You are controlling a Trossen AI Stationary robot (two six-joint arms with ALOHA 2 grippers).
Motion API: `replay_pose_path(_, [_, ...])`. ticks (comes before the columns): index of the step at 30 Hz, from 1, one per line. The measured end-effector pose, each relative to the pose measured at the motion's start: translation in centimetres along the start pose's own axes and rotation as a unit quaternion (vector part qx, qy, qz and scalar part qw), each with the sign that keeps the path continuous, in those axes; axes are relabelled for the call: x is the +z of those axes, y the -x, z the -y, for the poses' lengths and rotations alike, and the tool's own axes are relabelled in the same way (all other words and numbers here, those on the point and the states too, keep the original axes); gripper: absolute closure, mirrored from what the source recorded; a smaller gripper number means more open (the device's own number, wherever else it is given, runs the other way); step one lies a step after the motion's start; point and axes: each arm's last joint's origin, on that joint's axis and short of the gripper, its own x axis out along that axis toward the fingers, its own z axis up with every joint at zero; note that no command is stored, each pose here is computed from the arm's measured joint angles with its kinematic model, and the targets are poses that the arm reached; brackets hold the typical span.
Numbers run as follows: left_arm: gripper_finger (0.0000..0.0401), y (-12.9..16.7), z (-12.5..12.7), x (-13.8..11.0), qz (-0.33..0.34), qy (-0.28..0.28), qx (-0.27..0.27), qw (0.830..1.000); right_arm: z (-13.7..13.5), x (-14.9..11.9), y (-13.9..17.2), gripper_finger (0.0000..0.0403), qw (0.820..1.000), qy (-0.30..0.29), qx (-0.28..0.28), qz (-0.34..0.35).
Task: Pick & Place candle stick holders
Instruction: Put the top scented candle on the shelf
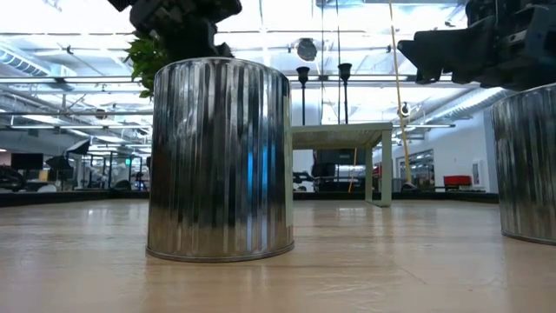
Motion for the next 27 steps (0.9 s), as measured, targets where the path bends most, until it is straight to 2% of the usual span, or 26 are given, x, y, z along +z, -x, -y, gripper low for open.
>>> replay_pose_path(3, [0.0297, -1.3, 0.1, -0.3, -0.008, -0.022, -0.030, 0.999, 0.1, 0.1, 0.0, 0.0238, 1.000, 0.009, -0.006, 0.003])
replay_pose_path(10, [0.0297, -4.1, -0.6, -1.2, -0.039, -0.031, -0.008, 0.999, 0.4, -0.1, 0.0, 0.0239, 0.997, 0.010, -0.072, -0.012])
replay_pose_path(16, [0.0297, -4.4, -1.9, -1.6, -0.053, -0.018, 0.042, 0.998, 0.5, -0.2, 0.0, 0.0239, 0.995, 0.033, -0.088, -0.025])
replay_pose_path(22, [0.0297, -4.3, -2.4, -2.0, -0.063, -0.008, 0.014, 0.998, 0.5, -0.1, 0.0, 0.0239, 0.995, 0.033, -0.091, -0.021])
replay_pose_path(27, [0.0302, -4.6, -2.4, -2.3, -0.075, -0.008, 0.013, 0.997, 0.9, -0.4, 0.1, 0.0239, 0.985, 0.015, -0.164, -0.043])
